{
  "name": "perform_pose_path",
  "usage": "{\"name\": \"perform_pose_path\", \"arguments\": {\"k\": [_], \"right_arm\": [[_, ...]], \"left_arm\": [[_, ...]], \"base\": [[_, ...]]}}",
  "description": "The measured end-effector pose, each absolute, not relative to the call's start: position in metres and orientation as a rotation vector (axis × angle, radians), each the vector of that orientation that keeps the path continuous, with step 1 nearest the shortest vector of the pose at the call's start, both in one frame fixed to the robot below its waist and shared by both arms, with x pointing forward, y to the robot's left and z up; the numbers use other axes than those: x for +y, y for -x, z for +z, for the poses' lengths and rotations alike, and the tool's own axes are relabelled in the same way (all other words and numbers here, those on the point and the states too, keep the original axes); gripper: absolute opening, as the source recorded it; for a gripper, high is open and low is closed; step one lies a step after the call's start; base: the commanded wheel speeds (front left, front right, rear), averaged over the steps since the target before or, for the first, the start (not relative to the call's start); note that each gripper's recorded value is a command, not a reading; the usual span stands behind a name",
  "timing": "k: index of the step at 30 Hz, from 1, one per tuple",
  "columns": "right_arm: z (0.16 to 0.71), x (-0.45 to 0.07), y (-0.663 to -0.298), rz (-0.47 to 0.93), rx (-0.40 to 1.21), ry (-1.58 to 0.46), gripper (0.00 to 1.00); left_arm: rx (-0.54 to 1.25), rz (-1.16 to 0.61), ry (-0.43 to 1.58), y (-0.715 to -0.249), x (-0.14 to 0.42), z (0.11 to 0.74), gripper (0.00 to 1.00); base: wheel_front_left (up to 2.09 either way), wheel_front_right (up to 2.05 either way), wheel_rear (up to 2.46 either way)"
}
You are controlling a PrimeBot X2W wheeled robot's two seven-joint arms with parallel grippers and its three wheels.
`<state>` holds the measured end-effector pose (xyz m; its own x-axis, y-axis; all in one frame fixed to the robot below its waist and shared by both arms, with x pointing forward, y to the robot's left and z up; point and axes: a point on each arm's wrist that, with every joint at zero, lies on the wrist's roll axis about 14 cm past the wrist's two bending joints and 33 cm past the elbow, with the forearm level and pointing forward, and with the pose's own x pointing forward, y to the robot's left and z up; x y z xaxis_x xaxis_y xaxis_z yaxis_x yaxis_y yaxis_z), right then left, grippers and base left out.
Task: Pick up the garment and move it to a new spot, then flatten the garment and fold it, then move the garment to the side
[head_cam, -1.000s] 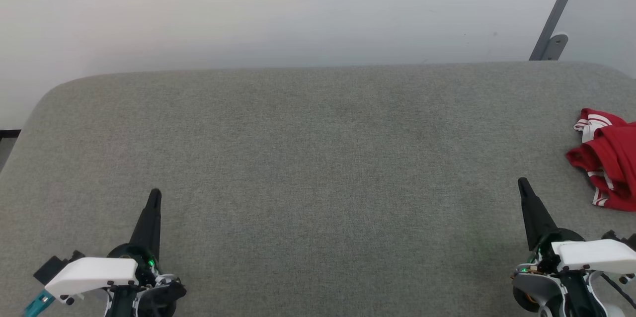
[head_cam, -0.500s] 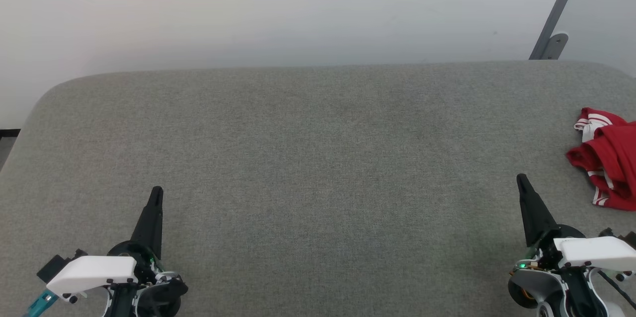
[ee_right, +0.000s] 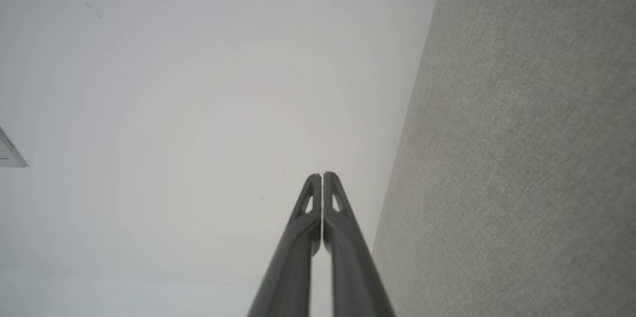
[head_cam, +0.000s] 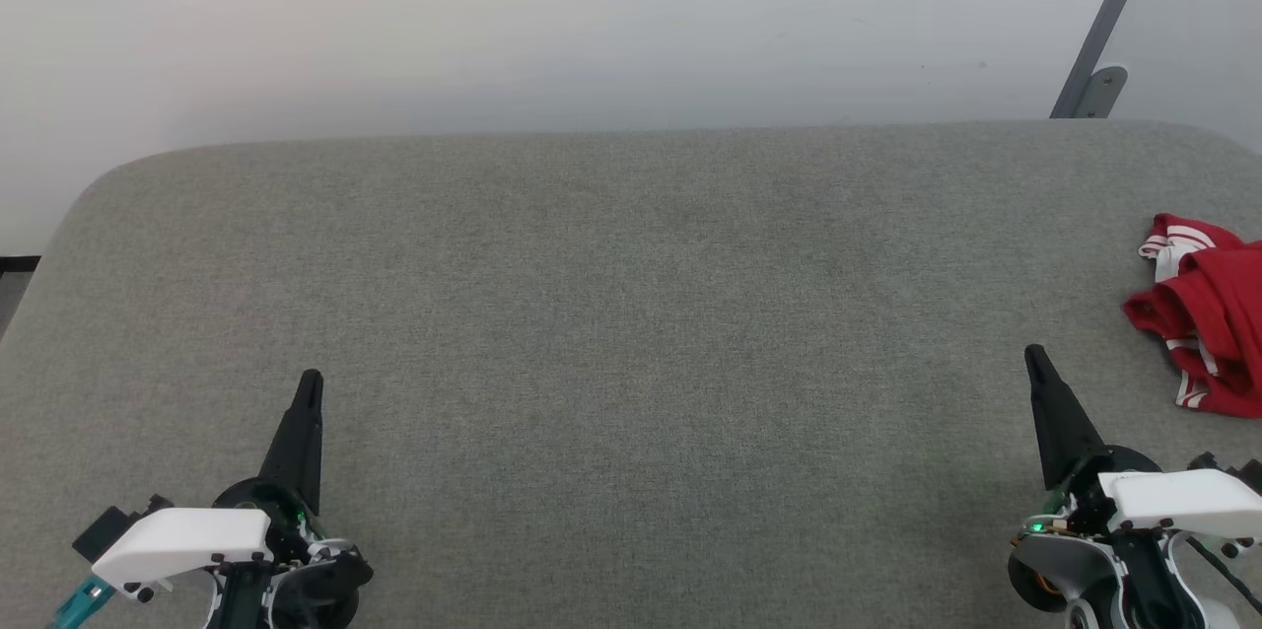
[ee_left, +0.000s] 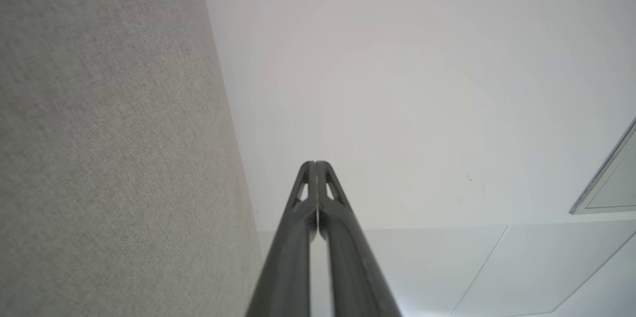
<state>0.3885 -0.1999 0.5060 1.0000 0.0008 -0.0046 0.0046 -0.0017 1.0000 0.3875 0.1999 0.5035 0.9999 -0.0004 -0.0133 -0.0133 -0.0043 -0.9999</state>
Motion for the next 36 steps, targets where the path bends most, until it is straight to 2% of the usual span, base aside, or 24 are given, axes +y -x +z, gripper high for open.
{"name": "perform_pose_path", "arguments": {"k": [36], "right_arm": [[0.5059, -0.2, -0.3886, -0.003, 0.004, -1.573, 0.0]], "left_arm": [[0.012, 0.009, 1.577, -0.3875, 0.1997, 0.5034, 0.0]], "base": [[0.0, 0.0, 0.0]]}}
